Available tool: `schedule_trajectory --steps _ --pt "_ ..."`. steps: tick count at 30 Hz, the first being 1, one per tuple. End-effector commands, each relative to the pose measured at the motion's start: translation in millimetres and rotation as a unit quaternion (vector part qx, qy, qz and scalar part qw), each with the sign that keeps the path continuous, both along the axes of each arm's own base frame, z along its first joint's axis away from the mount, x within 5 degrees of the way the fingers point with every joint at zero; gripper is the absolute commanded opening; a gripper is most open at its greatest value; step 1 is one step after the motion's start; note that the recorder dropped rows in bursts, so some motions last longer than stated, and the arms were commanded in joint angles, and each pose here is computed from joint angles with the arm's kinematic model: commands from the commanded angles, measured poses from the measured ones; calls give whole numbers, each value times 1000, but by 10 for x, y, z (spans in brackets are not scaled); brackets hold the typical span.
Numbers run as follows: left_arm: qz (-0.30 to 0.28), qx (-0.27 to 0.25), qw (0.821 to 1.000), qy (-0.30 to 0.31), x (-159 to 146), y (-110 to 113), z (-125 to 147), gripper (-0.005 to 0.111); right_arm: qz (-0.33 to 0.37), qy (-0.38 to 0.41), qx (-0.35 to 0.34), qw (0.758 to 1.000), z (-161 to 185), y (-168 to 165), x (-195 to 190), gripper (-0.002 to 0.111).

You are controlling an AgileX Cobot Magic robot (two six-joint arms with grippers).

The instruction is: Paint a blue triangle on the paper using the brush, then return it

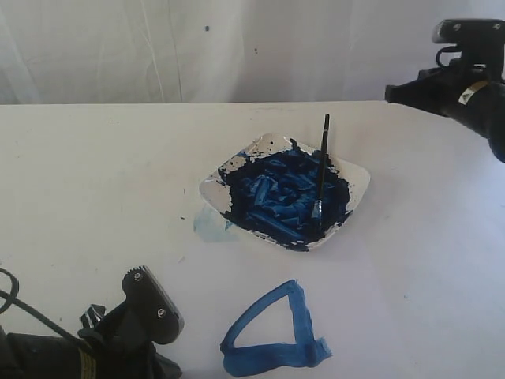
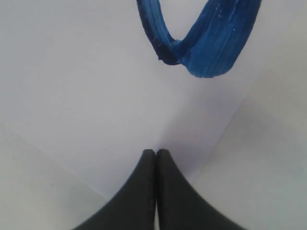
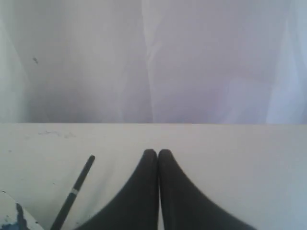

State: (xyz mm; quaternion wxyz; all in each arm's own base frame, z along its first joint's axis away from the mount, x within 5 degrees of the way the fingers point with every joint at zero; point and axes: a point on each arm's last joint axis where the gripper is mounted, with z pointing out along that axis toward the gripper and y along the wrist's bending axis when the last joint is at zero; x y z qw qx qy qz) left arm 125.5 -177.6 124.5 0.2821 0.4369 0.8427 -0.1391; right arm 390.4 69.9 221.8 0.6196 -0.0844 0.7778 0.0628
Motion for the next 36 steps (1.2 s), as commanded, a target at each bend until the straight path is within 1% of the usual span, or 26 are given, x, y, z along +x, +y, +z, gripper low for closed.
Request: schedule_trajectory --steps 1,3,8,11,13,17,20,23,24,27,29,33,36 --pt "4 16 1000 15 -21 39 -41 0 3 -62 2 998 365 -89 -402 0" --pt "4 16 1000 15 -21 39 -41 0 2 -74 11 997 480 -118 -584 0" --pt "4 16 1000 15 -21 39 -41 0 1 -84 17 996 604 -190 -1020 0" --pt "4 16 1000 15 -21 39 -41 0 -7 -75 45 996 701 -232 -1249 0" --pt "4 16 1000 15 -21 39 -41 0 -10 -64 43 997 765 -264 -1407 0" --pt "4 16 1000 15 -21 39 -41 0 -15 -72 39 997 932 -326 -1729 0" --pt "4 16 1000 15 -21 39 -41 0 -14 -88 20 996 1023 -367 -1966 0" --pt "4 16 1000 15 -21 39 -41 0 -16 -96 16 995 1053 -407 -2178 0" --pt "4 16 1000 15 -21 39 -41 0 -18 -92 16 995 1028 -431 -2301 0" --pt "4 16 1000 15 -21 39 -41 0 -29 -57 33 997 919 -478 -2518 0" --pt "4 16 1000 15 -21 39 -41 0 -33 -64 48 996 919 -504 -2659 0" --pt "4 16 1000 15 -21 39 -41 0 -33 -117 90 989 1040 -552 -2971 0" --pt "4 16 1000 15 -21 39 -41 0 -35 -104 88 990 1016 -574 -3088 0"
